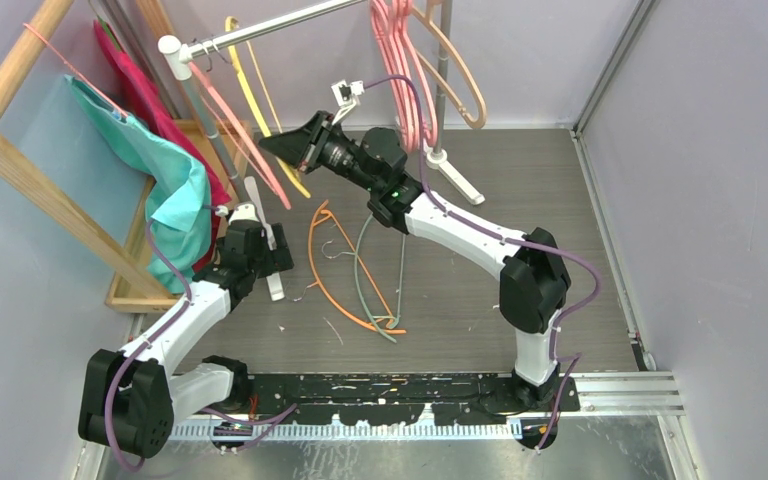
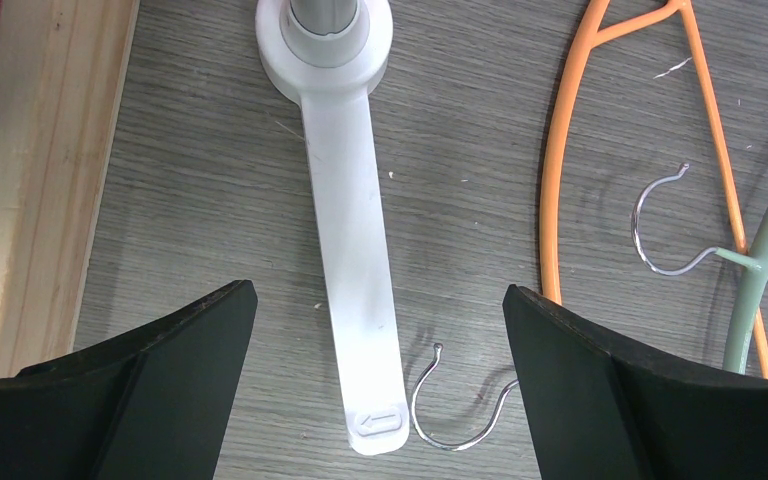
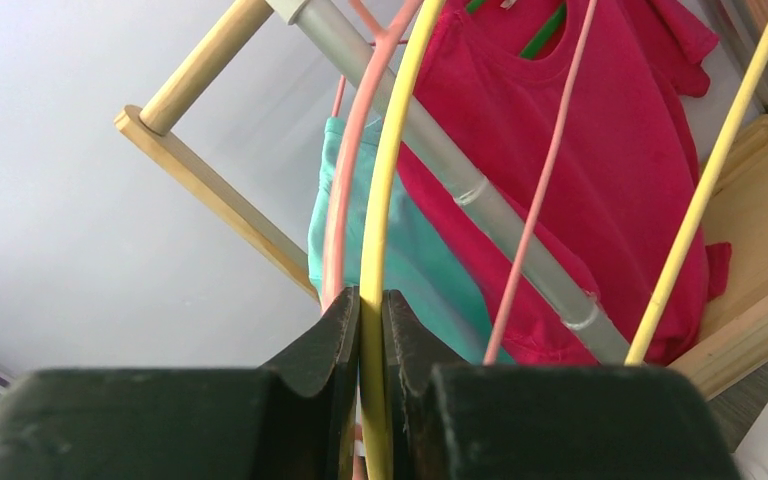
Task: Organize the hangers
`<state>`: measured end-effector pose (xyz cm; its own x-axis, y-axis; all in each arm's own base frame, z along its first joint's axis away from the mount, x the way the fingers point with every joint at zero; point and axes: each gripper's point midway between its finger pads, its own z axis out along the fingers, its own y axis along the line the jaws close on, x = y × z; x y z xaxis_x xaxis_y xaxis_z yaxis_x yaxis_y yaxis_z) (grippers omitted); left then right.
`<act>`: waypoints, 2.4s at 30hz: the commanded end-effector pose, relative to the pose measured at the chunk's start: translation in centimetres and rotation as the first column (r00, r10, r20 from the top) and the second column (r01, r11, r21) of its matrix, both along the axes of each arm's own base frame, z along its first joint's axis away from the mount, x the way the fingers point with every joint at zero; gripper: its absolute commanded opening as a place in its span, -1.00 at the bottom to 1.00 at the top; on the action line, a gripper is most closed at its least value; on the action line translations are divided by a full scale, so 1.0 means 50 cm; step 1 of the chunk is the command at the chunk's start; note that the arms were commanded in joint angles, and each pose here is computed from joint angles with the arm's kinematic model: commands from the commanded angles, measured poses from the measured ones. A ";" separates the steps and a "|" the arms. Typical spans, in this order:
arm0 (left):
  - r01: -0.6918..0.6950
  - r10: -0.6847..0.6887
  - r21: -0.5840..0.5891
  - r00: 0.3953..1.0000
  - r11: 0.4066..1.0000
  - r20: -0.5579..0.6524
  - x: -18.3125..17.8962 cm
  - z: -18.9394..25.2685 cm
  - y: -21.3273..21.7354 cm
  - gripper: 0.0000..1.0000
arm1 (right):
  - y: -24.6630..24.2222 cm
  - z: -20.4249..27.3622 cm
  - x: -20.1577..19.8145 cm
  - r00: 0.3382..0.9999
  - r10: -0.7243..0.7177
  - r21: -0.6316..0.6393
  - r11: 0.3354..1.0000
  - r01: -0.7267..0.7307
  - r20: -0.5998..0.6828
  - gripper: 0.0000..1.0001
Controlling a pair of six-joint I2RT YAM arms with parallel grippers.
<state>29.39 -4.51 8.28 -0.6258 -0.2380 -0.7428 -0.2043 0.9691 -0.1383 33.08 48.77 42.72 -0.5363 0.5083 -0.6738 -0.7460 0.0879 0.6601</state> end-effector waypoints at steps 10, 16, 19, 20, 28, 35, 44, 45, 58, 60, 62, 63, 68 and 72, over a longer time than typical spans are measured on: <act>0.005 -0.004 -0.010 0.999 1.000 0.044 0.014 0.020 -0.006 0.96 | -0.118 0.003 -0.011 0.971 -0.228 -0.120 0.965 0.235 0.076 0.28; 0.007 -0.006 -0.009 0.999 1.000 0.042 0.014 0.019 -0.006 0.96 | -0.201 -0.023 -0.029 0.932 -0.336 -0.199 0.912 0.359 0.139 0.66; 0.008 -0.008 -0.010 0.999 1.000 0.040 0.014 0.018 -0.007 0.96 | -0.241 -0.058 -0.033 0.909 -0.382 -0.268 0.870 0.414 0.166 0.73; 0.008 -0.008 -0.009 0.999 1.000 0.041 0.015 0.019 -0.007 0.96 | -0.252 -0.076 -0.035 0.904 -0.392 -0.298 0.854 0.426 0.170 0.74; 0.010 -0.010 -0.008 0.999 1.000 0.036 0.016 0.018 -0.008 0.96 | -0.298 -0.316 -0.087 0.888 -0.414 -0.600 0.665 0.444 0.197 0.70; 0.005 -0.005 -0.003 0.999 1.000 0.032 0.015 0.016 -0.005 0.96 | -0.302 -0.508 -0.161 0.926 -0.328 -0.786 0.517 0.340 0.185 0.52; 0.002 -0.002 -0.003 0.999 1.000 0.033 0.012 0.017 -0.004 0.96 | -0.267 -0.654 -0.211 0.963 -0.263 -0.863 0.470 0.188 0.067 0.31; 0.002 -0.002 -0.002 0.999 1.000 0.033 0.011 0.017 -0.004 0.96 | -0.261 -0.664 -0.213 0.965 -0.258 -0.865 0.469 0.177 0.057 0.29; 0.004 -0.004 -0.006 0.999 1.000 0.035 0.009 0.018 -0.004 0.96 | -0.237 -0.765 -0.206 0.966 -0.259 -0.909 0.399 0.117 0.011 0.00; 0.004 -0.004 -0.005 0.999 1.000 0.036 0.009 0.018 -0.004 0.96 | -0.245 -0.774 -0.204 0.962 -0.273 -0.915 0.385 0.125 0.016 -0.06; 0.004 -0.004 -0.006 0.999 1.000 0.039 0.009 0.019 -0.004 0.96 | -0.257 -0.779 -0.201 0.955 -0.294 -0.919 0.369 0.140 0.028 -0.12; 0.005 -0.004 -0.007 0.999 1.000 0.039 0.010 0.020 -0.004 0.96 | -0.263 -0.780 -0.200 0.953 -0.301 -0.920 0.364 0.149 0.035 -0.21; 0.002 -0.002 -0.006 0.999 1.000 0.038 0.009 0.018 -0.004 0.96 | -0.286 -0.760 -0.196 0.945 -0.322 -0.912 0.368 0.181 0.058 -0.83; 0.001 -0.001 -0.005 0.999 1.000 0.039 0.008 0.019 -0.003 0.96 | -0.322 -0.734 -0.179 0.928 -0.366 -0.899 0.379 0.218 0.071 -0.98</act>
<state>29.36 -4.50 8.11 -0.6305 -0.2368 -0.7392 -0.2052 0.9693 -0.1355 22.31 34.50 3.33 -0.6338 -0.2481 -0.7326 -0.5169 0.8405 0.1625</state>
